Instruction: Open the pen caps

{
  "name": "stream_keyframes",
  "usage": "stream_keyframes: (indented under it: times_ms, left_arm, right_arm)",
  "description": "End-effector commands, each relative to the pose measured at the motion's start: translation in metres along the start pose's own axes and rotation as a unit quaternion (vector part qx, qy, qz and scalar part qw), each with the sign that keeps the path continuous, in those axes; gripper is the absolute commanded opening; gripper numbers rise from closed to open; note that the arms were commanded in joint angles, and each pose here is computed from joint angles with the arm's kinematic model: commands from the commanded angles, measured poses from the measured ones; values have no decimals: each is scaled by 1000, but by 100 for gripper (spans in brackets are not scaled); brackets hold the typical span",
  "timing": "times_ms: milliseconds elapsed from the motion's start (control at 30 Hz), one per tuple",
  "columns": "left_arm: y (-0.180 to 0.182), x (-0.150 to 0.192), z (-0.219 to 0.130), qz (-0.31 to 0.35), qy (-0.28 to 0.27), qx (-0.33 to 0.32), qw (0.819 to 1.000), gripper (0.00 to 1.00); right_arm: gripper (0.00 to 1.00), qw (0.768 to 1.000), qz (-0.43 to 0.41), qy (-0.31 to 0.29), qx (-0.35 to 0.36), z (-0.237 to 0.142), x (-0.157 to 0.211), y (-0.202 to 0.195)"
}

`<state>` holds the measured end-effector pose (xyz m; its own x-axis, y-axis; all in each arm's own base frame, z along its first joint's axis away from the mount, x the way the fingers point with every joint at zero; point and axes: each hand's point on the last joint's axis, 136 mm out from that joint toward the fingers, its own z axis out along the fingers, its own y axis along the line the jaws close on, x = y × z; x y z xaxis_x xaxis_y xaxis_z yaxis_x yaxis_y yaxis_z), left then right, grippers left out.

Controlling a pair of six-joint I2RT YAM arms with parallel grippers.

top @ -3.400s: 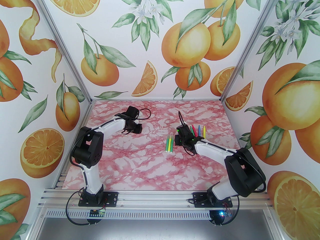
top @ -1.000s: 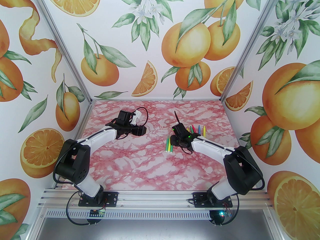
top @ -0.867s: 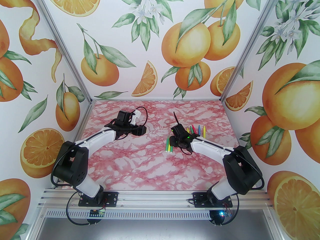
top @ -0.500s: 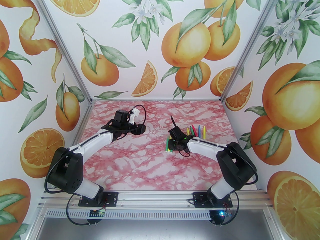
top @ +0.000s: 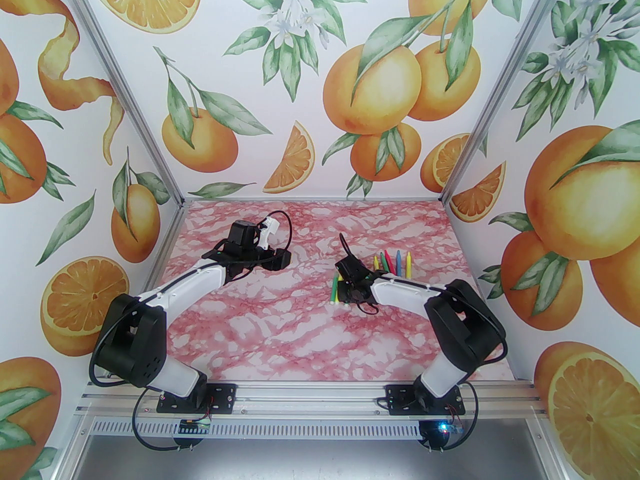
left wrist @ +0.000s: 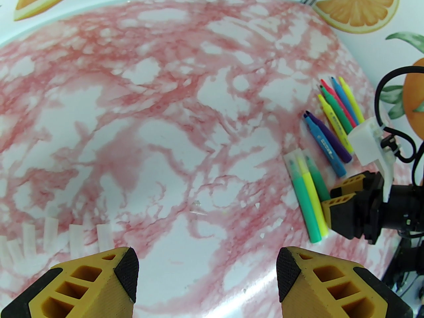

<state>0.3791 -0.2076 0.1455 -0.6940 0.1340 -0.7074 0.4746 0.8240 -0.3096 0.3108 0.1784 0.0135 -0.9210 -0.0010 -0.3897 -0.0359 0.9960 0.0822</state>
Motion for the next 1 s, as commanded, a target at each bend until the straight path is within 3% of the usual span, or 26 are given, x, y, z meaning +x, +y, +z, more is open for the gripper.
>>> stream_keyframes:
  times_ms: [0,267,533,733,967]
  left_arm:
    - [-4,-3,-7,14,-9,-1,1000,72]
    - [-1,-2,-8,18,-7,-7,1000,72]
    - [3,0,-2,10,-2,-12,1000,73]
    - [1,0,3,-2,-3,-2,1000,73]
    - [-13,-6,10,-26,-6,45,999,73]
  right_arm:
    - [35,999,-9,4,33,9,-4,-5]
    - [30,998,-22,26,56,18,0,-9]
    - [16,998,-24,32,49,21,-1,-4]
    - [9,999,-27,15,45,11,-9,-3]
    - [7,998,-41,-42,-22,-23,-30,16]
